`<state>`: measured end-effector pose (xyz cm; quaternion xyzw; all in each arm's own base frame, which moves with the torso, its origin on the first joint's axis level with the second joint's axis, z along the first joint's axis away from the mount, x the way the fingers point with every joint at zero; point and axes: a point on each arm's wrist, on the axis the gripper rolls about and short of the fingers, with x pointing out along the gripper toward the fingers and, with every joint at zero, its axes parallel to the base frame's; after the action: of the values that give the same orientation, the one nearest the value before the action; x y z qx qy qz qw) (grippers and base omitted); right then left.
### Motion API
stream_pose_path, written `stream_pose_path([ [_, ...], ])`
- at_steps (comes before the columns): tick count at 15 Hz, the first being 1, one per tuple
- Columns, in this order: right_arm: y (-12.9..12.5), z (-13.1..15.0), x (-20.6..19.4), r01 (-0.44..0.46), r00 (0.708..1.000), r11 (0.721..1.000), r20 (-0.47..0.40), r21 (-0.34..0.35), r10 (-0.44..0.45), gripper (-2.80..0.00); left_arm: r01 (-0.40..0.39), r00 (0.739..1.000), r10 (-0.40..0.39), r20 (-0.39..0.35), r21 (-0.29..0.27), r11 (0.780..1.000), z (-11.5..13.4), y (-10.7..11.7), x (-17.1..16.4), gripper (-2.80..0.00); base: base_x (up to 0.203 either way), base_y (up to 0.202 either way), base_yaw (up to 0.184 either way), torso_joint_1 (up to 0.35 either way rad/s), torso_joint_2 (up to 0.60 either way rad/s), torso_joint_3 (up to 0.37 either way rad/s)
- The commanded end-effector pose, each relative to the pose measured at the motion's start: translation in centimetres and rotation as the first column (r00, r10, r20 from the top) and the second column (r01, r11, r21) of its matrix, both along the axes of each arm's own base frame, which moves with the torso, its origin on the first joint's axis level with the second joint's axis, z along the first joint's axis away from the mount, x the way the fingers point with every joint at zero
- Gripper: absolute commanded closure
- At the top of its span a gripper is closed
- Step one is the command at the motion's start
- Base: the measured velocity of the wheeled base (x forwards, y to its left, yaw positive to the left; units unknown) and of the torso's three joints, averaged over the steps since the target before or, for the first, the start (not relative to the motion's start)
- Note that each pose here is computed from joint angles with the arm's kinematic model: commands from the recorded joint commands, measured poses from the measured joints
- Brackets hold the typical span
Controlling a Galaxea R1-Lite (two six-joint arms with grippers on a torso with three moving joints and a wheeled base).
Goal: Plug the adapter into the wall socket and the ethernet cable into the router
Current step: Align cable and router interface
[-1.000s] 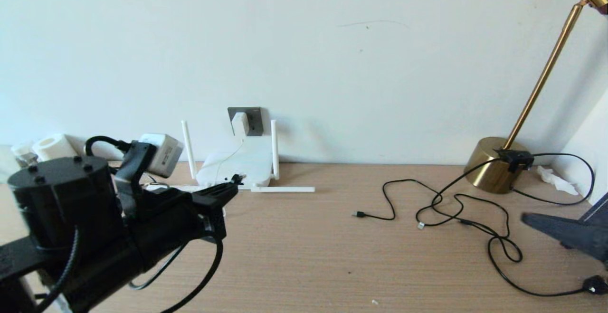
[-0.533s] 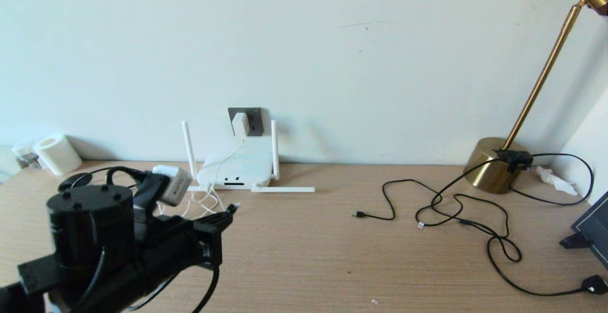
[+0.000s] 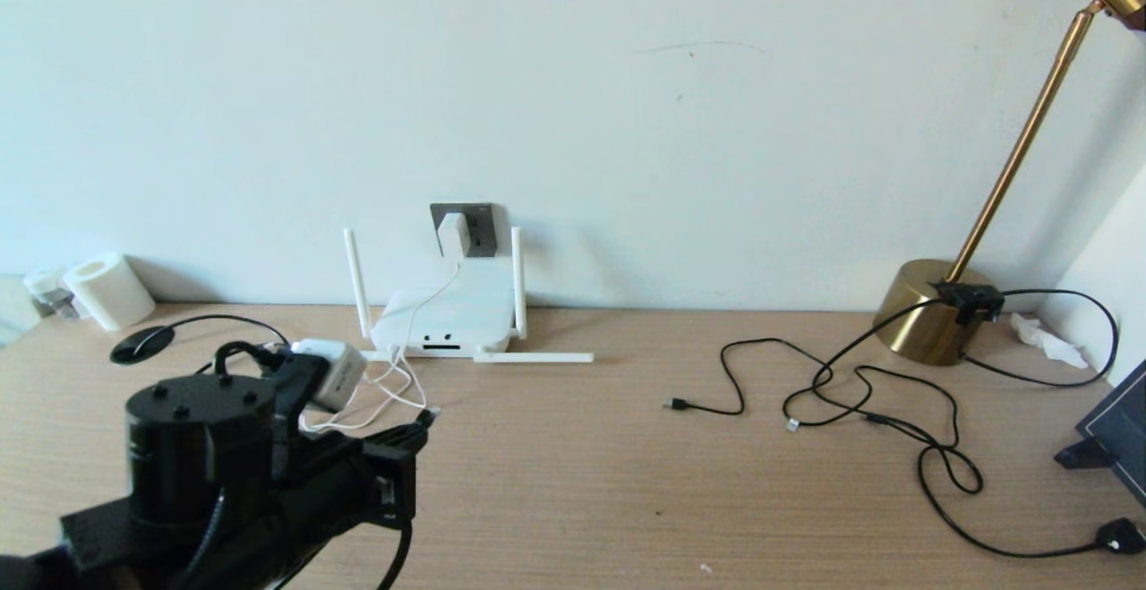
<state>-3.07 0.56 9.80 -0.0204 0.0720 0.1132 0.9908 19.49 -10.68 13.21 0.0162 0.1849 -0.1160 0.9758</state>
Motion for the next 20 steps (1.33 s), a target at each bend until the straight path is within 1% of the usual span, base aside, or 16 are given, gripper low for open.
stream_pose_path([
  [1,0.0,-0.6,-0.7,0.002,0.996,0.999,0.086,-0.048,0.002,0.0,-0.042,0.999,0.042,0.011,0.009,0.999,0.0,-0.8,1.1,0.0,0.0,0.0,0.0,0.0,0.0,0.0],
  [2,-0.2,-1.0,-0.4,0.051,0.994,0.987,0.099,-0.15,-0.036,0.0,-0.081,0.997,0.081,0.018,-0.021,0.996,0.2,-1.0,1.5,0.0,0.0,0.0,0.0,0.0,0.0,0.0],
  [3,-0.3,-2.0,0.0,0.102,0.993,0.973,0.077,-0.207,-0.088,0.0,-0.102,0.995,0.103,0.015,-0.057,0.993,0.4,-1.1,1.6,0.0,0.0,0.0,0.0,0.0,0.0,0.0],
  [4,-0.3,-2.1,0.1,0.114,0.992,0.973,0.073,-0.202,-0.101,0.0,-0.105,0.994,0.106,0.015,-0.061,0.993,0.4,-1.1,1.7,0.0,0.0,0.0,0.0,0.0,0.0,0.0],
  [5,-0.3,-2.1,0.0,0.116,0.992,0.978,0.061,-0.176,-0.107,0.0,-0.103,0.995,0.104,0.004,-0.051,0.993,0.0,-1.3,1.8,0.0,0.0,0.0,0.0,0.0,0.0,0.0],
  [6,-0.3,-2.1,0.0,0.126,0.991,0.984,0.048,-0.124,-0.121,0.0,-0.105,0.994,0.105,0.0,-0.045,0.993,-0.1,-1.4,2.1,0.0,0.0,0.0,0.0,0.0,0.0,0.0],
  [7,-0.4,-2.1,0.0,0.166,0.986,0.984,0.034,-0.068,-0.164,0.0,-0.108,0.994,0.108,-0.001,-0.044,0.993,-0.2,-1.5,2.4,0.0,0.0,0.0,0.0,0.0,0.0,0.0],
  [8,-0.5,-2.1,0.0,0.205,0.979,0.976,0.033,-0.067,-0.203,0.0,-0.114,0.993,0.114,-0.012,-0.037,0.993,-0.6,-1.6,2.8,0.0,0.0,0.0,0.0,0.0,0.0,0.0],
  [10,-0.5,-2.1,0.0,0.213,0.977,0.975,0.031,-0.057,-0.211,0.0,-0.131,0.991,0.131,-0.035,-0.01,0.991,-1.6,-1.9,3.6,0.0,0.0,0.0,0.0,0.0,0.0,0.0],
  [12,-0.5,-2.1,0.0,0.222,0.975,0.974,0.026,-0.038,-0.222,0.0,-0.194,0.98,0.194,-0.035,0.02,0.981,-2.1,-1.6,4.2,0.0,0.0,0.0,0.0,0.0,0.0,0.0],
  [14,-0.5,-2.1,0.0,0.224,0.974,0.974,0.026,-0.03,-0.223,0.0,-0.24,0.971,0.241,-0.011,0.024,0.97,-1.7,-1.0,5.6,0.0,0.0,0.0,0.0,0.0,0.0,0.0],
  [15,-0.5,-2.1,0.0,0.224,0.974,0.974,0.025,-0.02,-0.223,0.0,-0.26,0.965,0.26,-0.014,0.029,0.965,-1.8,-0.6,5.9,0.0,0.0,0.0,0.0,0.0,0.0,0.0],
  [17,-0.5,-2.1,0.0,0.224,0.974,0.974,0.026,-0.015,-0.224,0.0,-0.298,0.954,0.298,-0.022,0.021,0.954,-2.0,0.3,6.5,0.0,0.0,0.0,0.0,0.0,0.0,0.0],
  [20,-0.5,-2.1,0.0,0.224,0.974,0.974,0.025,-0.014,-0.224,0.0,-0.309,0.951,0.309,-0.01,0.002,0.951,-3.1,0.3,7.5,0.0,0.0,0.0,0.0,0.0,0.0,0.0],
])
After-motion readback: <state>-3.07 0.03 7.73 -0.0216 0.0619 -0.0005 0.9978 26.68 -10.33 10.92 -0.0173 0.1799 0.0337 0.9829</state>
